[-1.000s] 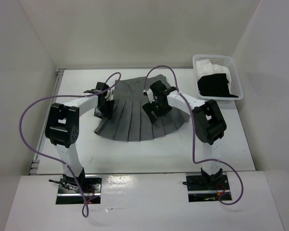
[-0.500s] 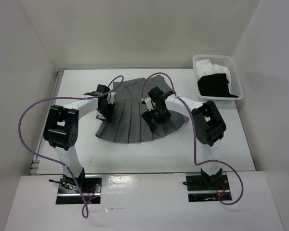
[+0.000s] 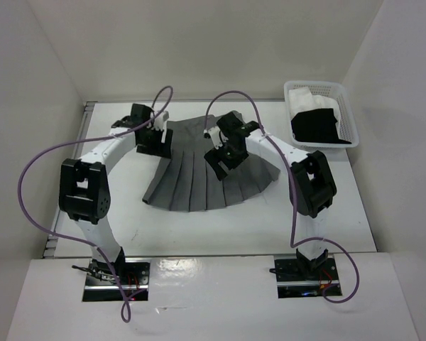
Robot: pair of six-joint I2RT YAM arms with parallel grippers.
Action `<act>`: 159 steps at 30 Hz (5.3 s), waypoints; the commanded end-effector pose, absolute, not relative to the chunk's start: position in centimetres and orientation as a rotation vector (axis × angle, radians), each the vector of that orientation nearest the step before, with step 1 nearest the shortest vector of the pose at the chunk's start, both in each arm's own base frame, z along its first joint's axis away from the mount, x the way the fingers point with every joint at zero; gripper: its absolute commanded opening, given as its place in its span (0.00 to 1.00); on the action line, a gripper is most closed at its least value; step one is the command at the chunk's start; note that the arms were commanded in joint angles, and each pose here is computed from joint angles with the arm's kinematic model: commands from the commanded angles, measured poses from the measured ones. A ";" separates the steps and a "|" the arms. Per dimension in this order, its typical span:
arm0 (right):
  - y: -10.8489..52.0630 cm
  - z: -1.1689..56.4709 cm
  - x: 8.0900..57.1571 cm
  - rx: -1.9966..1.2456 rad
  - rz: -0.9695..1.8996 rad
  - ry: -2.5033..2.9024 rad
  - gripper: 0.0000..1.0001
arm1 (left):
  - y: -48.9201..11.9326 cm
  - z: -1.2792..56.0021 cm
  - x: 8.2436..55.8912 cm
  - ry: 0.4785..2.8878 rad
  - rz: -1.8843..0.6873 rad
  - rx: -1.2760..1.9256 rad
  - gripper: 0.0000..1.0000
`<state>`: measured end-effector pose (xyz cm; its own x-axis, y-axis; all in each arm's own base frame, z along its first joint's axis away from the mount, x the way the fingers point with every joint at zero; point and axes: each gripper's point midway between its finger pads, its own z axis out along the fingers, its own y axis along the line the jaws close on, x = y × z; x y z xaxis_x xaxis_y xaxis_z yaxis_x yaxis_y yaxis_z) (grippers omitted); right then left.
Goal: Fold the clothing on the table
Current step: Flatten the skirt out, then fold the skirt
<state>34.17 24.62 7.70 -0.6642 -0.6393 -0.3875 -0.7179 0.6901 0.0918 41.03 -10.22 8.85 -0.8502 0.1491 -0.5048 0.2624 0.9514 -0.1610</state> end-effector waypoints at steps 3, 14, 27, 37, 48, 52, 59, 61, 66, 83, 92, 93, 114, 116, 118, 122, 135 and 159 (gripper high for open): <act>25.7 11.7 34.5 -1.108 0.371 2.478 0.94 | -10.2 14.7 46.3 2.348 -0.426 0.393 0.84; 24.4 11.8 35.5 -1.121 0.243 2.478 0.94 | -10.7 11.3 52.9 2.299 -0.673 0.455 0.70; 24.2 12.6 37.3 -1.128 0.246 2.487 0.94 | -8.1 8.9 57.6 2.303 -0.609 0.451 0.58; 24.1 11.5 37.4 -1.138 0.227 2.521 0.94 | -8.6 6.2 58.4 2.343 -0.732 0.477 0.58; 24.1 11.0 37.7 -1.138 0.213 2.530 0.94 | -11.0 6.0 58.7 2.336 -0.868 0.558 0.54; 24.1 10.9 37.7 -1.141 0.212 2.539 0.94 | -13.6 7.1 58.0 2.304 -0.939 0.604 0.29; 24.3 11.0 38.0 -1.138 0.213 2.530 0.94 | -15.0 9.2 56.6 2.311 -0.976 0.618 0.00; 24.2 11.0 38.1 -1.136 0.201 2.531 0.94 | -15.6 11.4 56.0 2.291 -0.984 0.636 0.00; 24.0 12.4 39.7 -1.084 0.131 2.481 0.94 | -16.3 20.8 54.1 2.190 -0.909 0.669 0.00; 23.9 14.3 43.2 -0.940 0.295 2.443 0.92 | -10.7 18.4 45.7 2.412 -0.828 0.497 0.00; 24.3 14.4 43.0 -0.947 0.323 2.440 0.90 | -7.1 12.6 43.4 2.598 -0.699 0.362 0.00; 24.4 14.3 43.2 -0.936 0.326 2.442 0.90 | -5.9 11.8 42.7 2.631 -0.705 0.315 0.00; 37.6 11.4 48.7 -1.092 0.412 2.197 0.90 | 3.6 2.9 35.2 2.991 -0.510 -0.177 0.00; 37.9 10.9 48.9 -1.096 0.423 2.197 0.90 | 3.2 2.2 35.1 3.002 -0.554 -0.170 0.00; 38.6 9.1 48.6 -1.115 0.426 2.212 0.90 | 2.9 1.8 34.6 3.019 -0.581 -0.151 0.00; 38.6 6.1 48.7 -1.130 0.421 2.256 0.90 | 2.6 1.9 34.7 3.008 -0.611 -0.135 0.00; 36.0 0.8 48.4 -1.094 0.260 2.410 0.90 | 2.1 1.9 34.6 2.998 -0.671 -0.099 0.00; 22.2 2.0 32.8 -1.025 0.006 2.603 0.91 | -1.3 1.4 39.0 2.962 -0.685 0.140 0.00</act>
